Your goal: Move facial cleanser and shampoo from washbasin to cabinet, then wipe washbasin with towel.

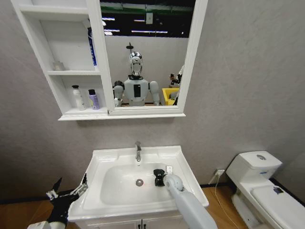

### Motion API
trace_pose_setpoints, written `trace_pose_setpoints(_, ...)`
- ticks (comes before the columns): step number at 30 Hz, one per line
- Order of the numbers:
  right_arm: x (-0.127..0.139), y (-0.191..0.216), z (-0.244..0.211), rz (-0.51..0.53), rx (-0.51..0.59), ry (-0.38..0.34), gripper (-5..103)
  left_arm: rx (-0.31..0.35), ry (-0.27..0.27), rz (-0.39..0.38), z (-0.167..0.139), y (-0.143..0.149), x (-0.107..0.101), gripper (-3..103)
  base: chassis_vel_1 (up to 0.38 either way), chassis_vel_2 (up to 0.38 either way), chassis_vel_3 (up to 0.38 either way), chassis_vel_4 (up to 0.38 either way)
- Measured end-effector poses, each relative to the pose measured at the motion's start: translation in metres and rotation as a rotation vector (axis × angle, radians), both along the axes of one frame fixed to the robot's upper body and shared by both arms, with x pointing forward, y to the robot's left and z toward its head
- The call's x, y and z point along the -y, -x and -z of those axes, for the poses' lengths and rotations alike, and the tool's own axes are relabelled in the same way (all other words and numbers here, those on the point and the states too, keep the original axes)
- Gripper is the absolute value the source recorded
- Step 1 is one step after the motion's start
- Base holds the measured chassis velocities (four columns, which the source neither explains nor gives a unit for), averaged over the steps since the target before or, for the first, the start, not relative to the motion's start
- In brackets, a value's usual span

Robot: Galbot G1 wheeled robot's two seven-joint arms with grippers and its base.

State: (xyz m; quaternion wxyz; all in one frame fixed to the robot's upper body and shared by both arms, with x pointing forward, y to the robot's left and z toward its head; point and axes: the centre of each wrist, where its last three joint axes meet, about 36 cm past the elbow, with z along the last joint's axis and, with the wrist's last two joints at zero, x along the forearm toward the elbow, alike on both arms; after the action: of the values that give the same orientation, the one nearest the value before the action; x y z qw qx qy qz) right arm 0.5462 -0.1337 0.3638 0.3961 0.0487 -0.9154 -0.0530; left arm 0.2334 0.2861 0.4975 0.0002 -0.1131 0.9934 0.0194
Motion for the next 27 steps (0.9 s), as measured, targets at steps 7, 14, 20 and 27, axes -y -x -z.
trace_pose_setpoints(7, -0.029, -0.004, 0.013, -0.03, -0.028, -0.016, 5, 0.0, 0.0, 0.0, 0.0, 0.0, 0.0, 100, 0.0, 0.0, 0.0, 0.0)
trace_pose_setpoints(14, -0.068, 0.0, 0.031, -0.08, -0.035, -0.026, 5, 0.0, 0.0, 0.0, 0.0, 0.0, 0.0, 100, 0.0, 0.0, 0.0, 0.0)
trace_pose_setpoints(20, -0.097, 0.003, 0.037, -0.127, -0.022, -0.053, 5, 0.0, 0.0, 0.0, 0.0, 0.0, 0.0, 100, 0.0, 0.0, 0.0, 0.0)
trace_pose_setpoints(27, -0.109, 0.004, 0.049, -0.165, 0.006, -0.086, 5, 0.0, 0.0, 0.0, 0.0, 0.0, 0.0, 100, 0.0, 0.0, 0.0, 0.0)
